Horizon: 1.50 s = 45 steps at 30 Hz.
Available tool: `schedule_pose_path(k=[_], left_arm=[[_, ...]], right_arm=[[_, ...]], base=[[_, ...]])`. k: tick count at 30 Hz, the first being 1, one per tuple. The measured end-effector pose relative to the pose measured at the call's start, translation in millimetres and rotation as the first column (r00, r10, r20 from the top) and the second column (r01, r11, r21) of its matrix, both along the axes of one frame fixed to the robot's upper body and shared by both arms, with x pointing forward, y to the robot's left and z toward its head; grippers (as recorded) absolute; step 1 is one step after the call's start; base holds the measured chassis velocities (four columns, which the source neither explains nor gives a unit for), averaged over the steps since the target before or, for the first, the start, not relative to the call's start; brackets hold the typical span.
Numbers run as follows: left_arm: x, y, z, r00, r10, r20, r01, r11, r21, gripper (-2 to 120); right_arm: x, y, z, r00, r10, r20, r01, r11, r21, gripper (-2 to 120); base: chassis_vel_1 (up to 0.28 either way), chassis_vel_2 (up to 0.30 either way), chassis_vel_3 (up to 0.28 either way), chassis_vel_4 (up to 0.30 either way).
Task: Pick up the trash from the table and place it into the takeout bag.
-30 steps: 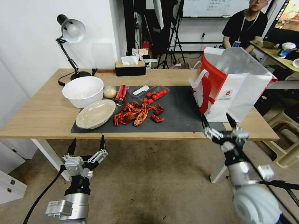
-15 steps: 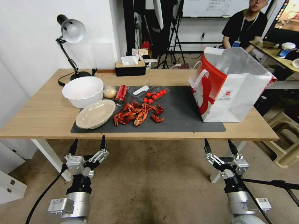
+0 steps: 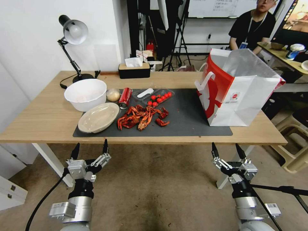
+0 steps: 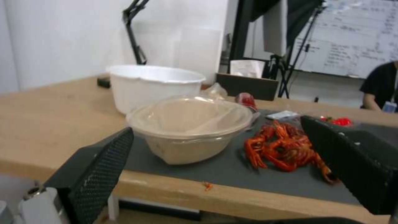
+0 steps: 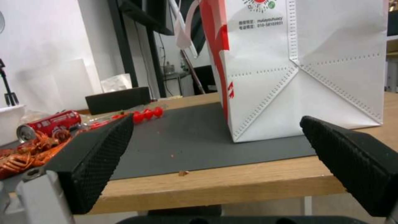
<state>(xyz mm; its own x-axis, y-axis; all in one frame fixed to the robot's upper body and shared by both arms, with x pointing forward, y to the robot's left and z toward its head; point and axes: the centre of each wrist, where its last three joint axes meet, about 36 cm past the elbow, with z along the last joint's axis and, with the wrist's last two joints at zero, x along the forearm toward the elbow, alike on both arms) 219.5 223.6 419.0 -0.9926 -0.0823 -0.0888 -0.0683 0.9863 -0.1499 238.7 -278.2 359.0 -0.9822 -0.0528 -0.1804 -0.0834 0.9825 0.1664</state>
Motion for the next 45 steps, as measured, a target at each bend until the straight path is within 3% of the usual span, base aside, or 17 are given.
schedule_pose_path(k=[4, 7, 13, 16, 17, 18, 19, 20, 21, 22, 23, 24, 25, 28, 45], left_arm=[[0.3, 0.1, 0.2, 1.000, 0.002, -0.003, -0.002, 1.000, -0.004, 100], [5.5, 1.0, 3.4, 0.999, 0.020, -0.028, -0.021, 0.998, -0.063, 100], [9.6, 1.7, 6.9, 0.998, 0.028, -0.048, -0.033, 0.994, -0.107, 100], [19.3, 2.8, 23.9, 0.993, 0.043, -0.110, -0.072, 0.961, -0.268, 100], [19.3, 2.8, 23.9, 0.993, 0.043, -0.110, -0.072, 0.961, -0.268, 100], [24.7, 5.0, 35.2, 0.989, 0.049, -0.136, -0.096, 0.927, -0.363, 100], [28.0, 6.4, 40.8, 0.988, 0.048, -0.147, -0.105, 0.904, -0.415, 100], [35.0, 8.7, 47.8, 0.985, 0.025, -0.173, -0.110, 0.856, -0.506, 100], [35.0, 8.7, 47.8, 0.985, 0.025, -0.173, -0.110, 0.856, -0.506, 100], [41.0, 10.7, 53.4, 0.982, -0.008, -0.187, -0.103, 0.811, -0.575, 100], [44.1, 11.8, 56.5, 0.979, -0.030, -0.202, -0.103, 0.783, -0.613, 100], [46.4, 12.9, 58.4, 0.977, -0.043, -0.210, -0.103, 0.767, -0.634, 100], [46.4, 12.9, 58.4, 0.977, -0.043, -0.210, -0.103, 0.767, -0.634, 100], [55.7, 16.4, 61.1, 0.975, -0.070, -0.211, -0.092, 0.737, -0.670, 100], [106.9, 28.9, 48.2, 0.974, -0.051, -0.220, -0.115, 0.728, -0.676, 100]], right_arm=[[-0.1, 0.0, 0.0, 1.000, 0.000, 0.000, 0.000, 1.000, 0.000, 100], [-0.5, 0.1, -0.2, 1.000, 0.001, -0.002, -0.001, 1.000, 0.000, 100], [-0.2, 0.3, -0.2, 1.000, 0.002, -0.001, -0.002, 1.000, 0.000, 100], [2.8, 1.1, 0.6, 1.000, 0.011, -0.001, -0.011, 1.000, -0.004, 100], [2.8, 1.1, 0.6, 1.000, 0.011, -0.001, -0.011, 1.000, -0.004, 100], [7.7, 1.2, 1.8, 1.000, 0.022, 0.000, -0.022, 1.000, -0.010, 100], [10.4, 1.1, 2.4, 1.000, 0.026, 0.003, -0.026, 1.000, -0.014, 100], [12.9, 0.6, 2.3, 1.000, 0.031, 0.003, -0.031, 0.999, -0.019, 100], [12.9, 0.6, 2.3, 1.000, 0.031, 0.003, -0.031, 0.999, -0.019, 100], [13.9, 0.2, 2.3, 0.999, 0.032, 0.000, -0.032, 0.999, -0.022, 100], [14.6, -0.2, 2.5, 0.999, 0.034, -0.003, -0.035, 0.999, -0.024, 100], [15.6, -1.0, 2.6, 0.999, 0.037, -0.006, -0.037, 0.999, -0.028, 100], [15.6, -1.0, 2.6, 0.999, 0.037, -0.006, -0.037, 0.999, -0.028, 100], [16.0, -4.1, 2.5, 0.999, 0.038, -0.013, -0.038, 0.999, -0.037, 100], [21.9, -4.8, 8.4, 0.999, 0.034, -0.018, -0.034, 0.999, -0.038, 100]], base=[[0.000, 0.000, 0.000, 0.000], [0.000, 0.000, 0.000, 0.000], [0.000, 0.000, 0.000, 0.000], [0.000, 0.000, 0.000, 0.000], [0.000, 0.000, 0.000, 0.000], [0.000, 0.000, 0.000, 0.000], [0.000, 0.000, 0.000, 0.000], [0.000, 0.000, 0.000, 0.000], [0.000, 0.000, 0.000, 0.000], [0.000, 0.000, 0.000, 0.000], [0.000, 0.000, 0.000, 0.000], [0.000, 0.000, 0.000, 0.000], [0.000, 0.000, 0.000, 0.000], [0.000, 0.000, 0.000, 0.000], [0.000, 0.000, 0.000, 0.000]])
